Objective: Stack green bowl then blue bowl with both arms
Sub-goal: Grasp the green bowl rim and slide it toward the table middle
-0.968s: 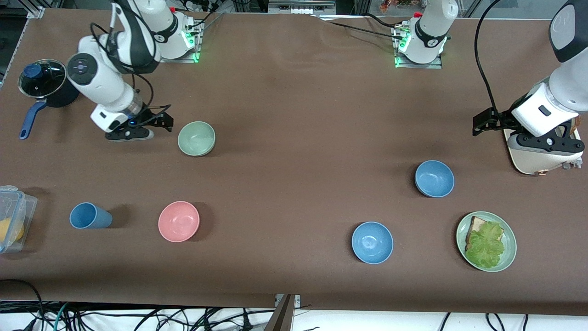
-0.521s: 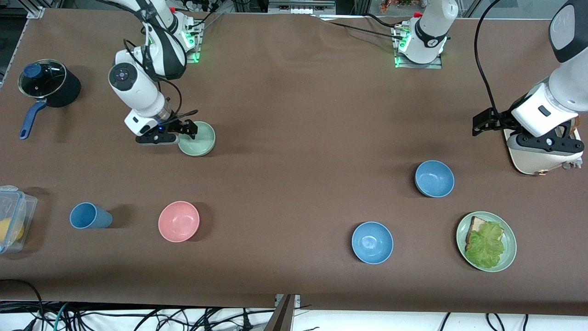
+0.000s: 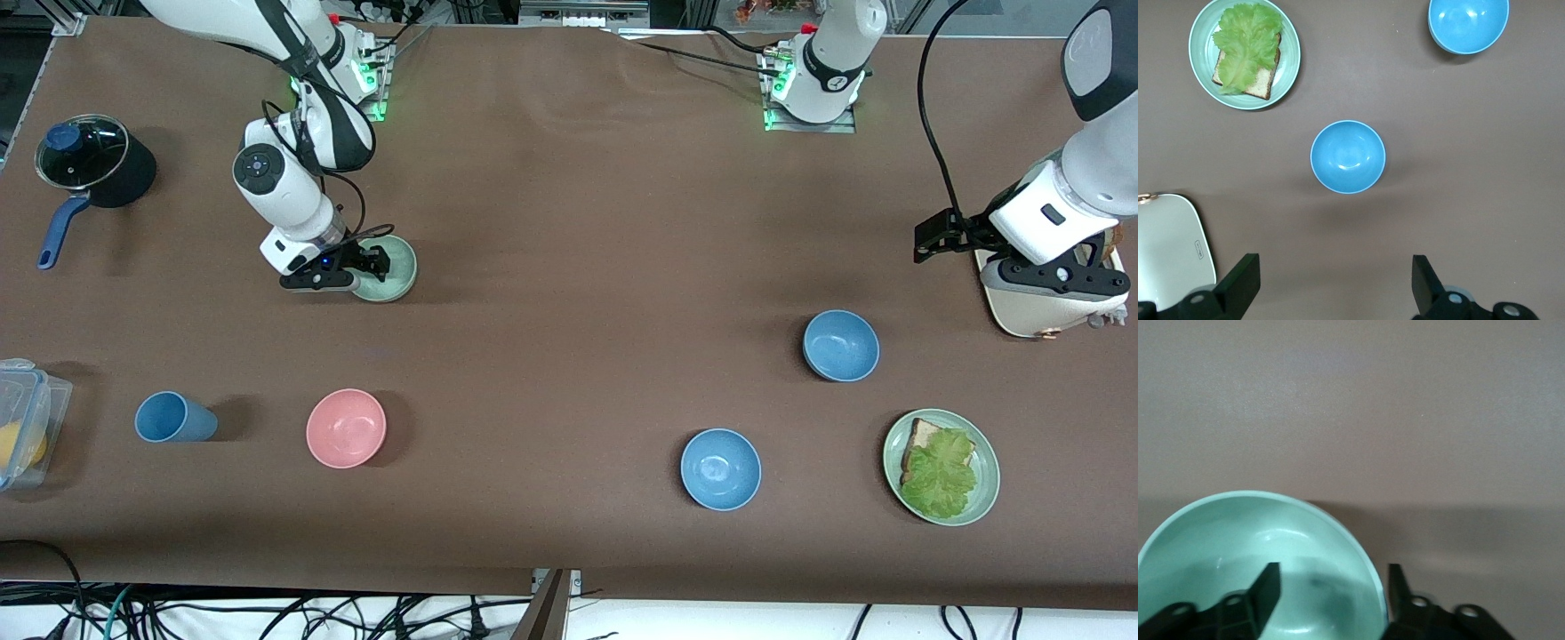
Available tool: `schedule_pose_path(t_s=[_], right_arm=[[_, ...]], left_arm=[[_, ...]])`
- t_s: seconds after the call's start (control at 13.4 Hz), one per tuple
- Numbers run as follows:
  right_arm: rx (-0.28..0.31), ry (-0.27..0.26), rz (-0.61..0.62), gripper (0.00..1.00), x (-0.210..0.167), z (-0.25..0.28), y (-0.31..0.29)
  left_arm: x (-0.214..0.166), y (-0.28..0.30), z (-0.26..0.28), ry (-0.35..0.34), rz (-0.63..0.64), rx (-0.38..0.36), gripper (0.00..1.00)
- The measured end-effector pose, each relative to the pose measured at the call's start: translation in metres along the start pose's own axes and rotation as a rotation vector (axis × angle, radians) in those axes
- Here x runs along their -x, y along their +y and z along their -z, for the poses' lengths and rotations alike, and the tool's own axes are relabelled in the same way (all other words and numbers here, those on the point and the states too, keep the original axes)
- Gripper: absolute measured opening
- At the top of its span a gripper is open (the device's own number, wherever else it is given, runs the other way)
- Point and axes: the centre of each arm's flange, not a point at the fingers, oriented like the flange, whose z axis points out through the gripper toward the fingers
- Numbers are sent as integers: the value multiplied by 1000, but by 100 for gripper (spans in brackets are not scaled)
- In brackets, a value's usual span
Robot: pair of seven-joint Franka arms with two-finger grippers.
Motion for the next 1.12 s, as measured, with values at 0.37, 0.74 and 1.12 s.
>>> schedule_pose_path(t_s=[0.37,0.74,1.12], right_arm=[[-4,5,-60,10,-2,2,-4],[-47,32,-110,6,-44,47,-88],[-126,1,-299,6,-73,64,-265]], left_arm=[[0,0,0,0,0,0,100],[0,1,0,0,-1,0,100],[0,1,0,0,-2,0,100]])
